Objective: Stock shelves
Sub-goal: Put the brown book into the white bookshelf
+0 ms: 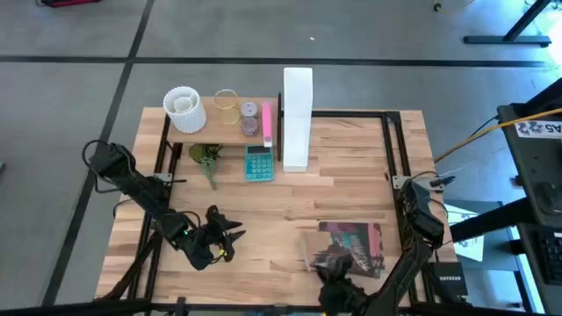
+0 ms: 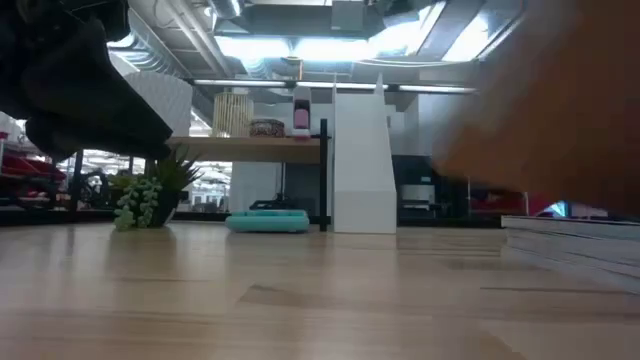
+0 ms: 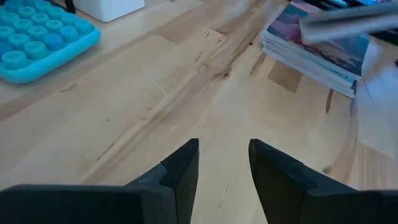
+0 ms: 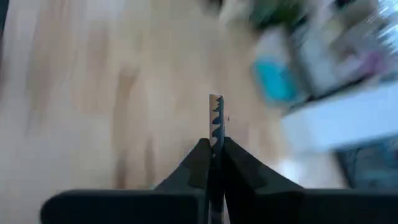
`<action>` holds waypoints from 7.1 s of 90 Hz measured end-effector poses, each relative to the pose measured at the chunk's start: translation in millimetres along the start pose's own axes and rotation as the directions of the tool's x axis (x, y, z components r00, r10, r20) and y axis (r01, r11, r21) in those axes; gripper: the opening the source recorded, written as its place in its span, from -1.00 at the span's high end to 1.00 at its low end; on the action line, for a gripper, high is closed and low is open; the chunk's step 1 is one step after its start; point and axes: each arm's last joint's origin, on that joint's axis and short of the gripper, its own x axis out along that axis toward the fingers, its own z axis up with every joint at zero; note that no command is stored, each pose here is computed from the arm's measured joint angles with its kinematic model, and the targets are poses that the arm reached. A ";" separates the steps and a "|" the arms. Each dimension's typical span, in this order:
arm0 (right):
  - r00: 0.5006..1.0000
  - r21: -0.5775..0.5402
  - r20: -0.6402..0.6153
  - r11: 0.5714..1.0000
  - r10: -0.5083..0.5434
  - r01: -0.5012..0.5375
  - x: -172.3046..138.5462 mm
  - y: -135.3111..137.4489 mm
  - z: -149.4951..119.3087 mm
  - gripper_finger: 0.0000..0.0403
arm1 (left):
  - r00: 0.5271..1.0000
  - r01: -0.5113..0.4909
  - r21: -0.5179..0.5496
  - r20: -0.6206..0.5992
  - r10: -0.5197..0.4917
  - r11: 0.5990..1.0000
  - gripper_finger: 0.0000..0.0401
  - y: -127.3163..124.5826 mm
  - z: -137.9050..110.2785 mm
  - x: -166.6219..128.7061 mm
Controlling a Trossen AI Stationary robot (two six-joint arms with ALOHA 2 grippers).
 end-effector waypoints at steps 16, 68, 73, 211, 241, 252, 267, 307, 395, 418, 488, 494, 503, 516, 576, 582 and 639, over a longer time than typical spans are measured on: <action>0.953 0.085 0.258 0.987 -0.157 0.139 -7.7 -13.4 16.7 0.98 | 1.000 0.004 0.038 0.000 -0.004 0.999 0.38 -0.5 -0.4 -0.8; 0.905 0.418 0.335 0.902 -0.262 0.106 1.4 -38.2 36.3 0.98 | 0.999 -0.007 0.115 0.038 0.003 0.993 0.38 -0.8 4.3 -3.9; 0.908 0.415 0.331 0.904 -0.255 0.103 1.6 -34.9 38.8 0.98 | 0.999 0.002 0.118 0.041 -0.007 0.993 0.38 -1.5 6.4 -6.2; 0.869 0.135 0.451 0.947 0.204 -0.293 90.0 -99.3 89.7 1.00 | 0.944 0.290 0.172 0.112 -0.311 0.941 0.38 -11.7 21.3 -108.4; 0.618 0.377 0.781 0.720 0.091 -0.583 127.5 -111.1 5.0 1.00 | 0.948 0.243 0.163 0.171 -0.270 0.956 0.38 -10.4 22.7 -109.0; 0.609 0.420 0.793 0.691 0.038 -0.589 144.0 -106.7 -14.7 1.00 | 0.948 0.220 0.160 0.198 -0.250 0.962 0.38 -10.0 23.8 -108.8; 0.611 0.427 0.791 0.692 0.026 -0.582 157.7 -94.7 -25.5 1.00 | 0.947 0.178 0.156 0.241 -0.212 0.972 0.38 -8.8 25.4 -107.7; 0.655 0.409 0.748 0.702 0.107 -0.583 174.4 -70.7 -42.9 1.00 | 0.958 0.175 0.160 0.200 -0.205 0.972 0.38 -8.8 30.8 -94.7; 0.658 0.392 0.742 0.713 0.127 -0.581 175.2 -69.1 -44.1 0.99 | 0.996 0.085 0.336 -0.014 -0.086 0.938 0.37 -9.4 -18.5 -26.7; 0.659 0.394 0.742 0.712 0.128 -0.581 175.6 -68.9 -44.4 0.99 | 0.995 0.092 0.334 -0.068 -0.073 0.938 -0.06 -7.2 -23.3 -18.2; 0.654 0.394 0.745 0.702 0.135 -0.593 175.5 -68.6 -44.5 0.99 | 0.978 -0.091 0.353 0.206 0.018 0.931 -0.35 16.0 -40.9 -36.8; 0.654 0.395 0.745 0.702 0.134 -0.593 175.6 -68.7 -44.5 0.99 | 0.973 -0.117 0.341 0.226 0.040 0.933 -0.35 17.0 -38.3 -33.2; 0.655 0.396 0.744 0.701 0.134 -0.593 175.8 -68.8 -44.5 0.99 | 0.972 -0.140 0.325 0.224 0.067 0.935 -0.35 18.7 -34.2 -26.2; 0.655 0.395 0.744 0.702 0.134 -0.593 175.9 -68.7 -44.6 0.99 | 0.984 -0.112 0.308 0.168 0.062 0.945 -0.35 16.4 -29.4 -17.4; 0.670 0.390 0.727 0.710 0.154 -0.587 177.4 -66.8 -45.9 0.93 | 0.974 0.162 0.522 0.050 -0.219 0.838 0.16 -13.2 -16.0 -15.7; 0.689 0.379 0.703 0.727 0.177 -0.573 179.4 -64.0 -48.2 0.84 | 0.974 0.166 0.522 0.045 -0.221 0.836 0.38 -13.1 -16.2 -15.4; 0.788 0.207 0.456 0.812 0.414 -0.546 188.8 -41.7 -17.0 0.55 | 0.976 0.157 0.546 0.039 -0.213 0.823 0.95 -12.0 -16.5 -14.8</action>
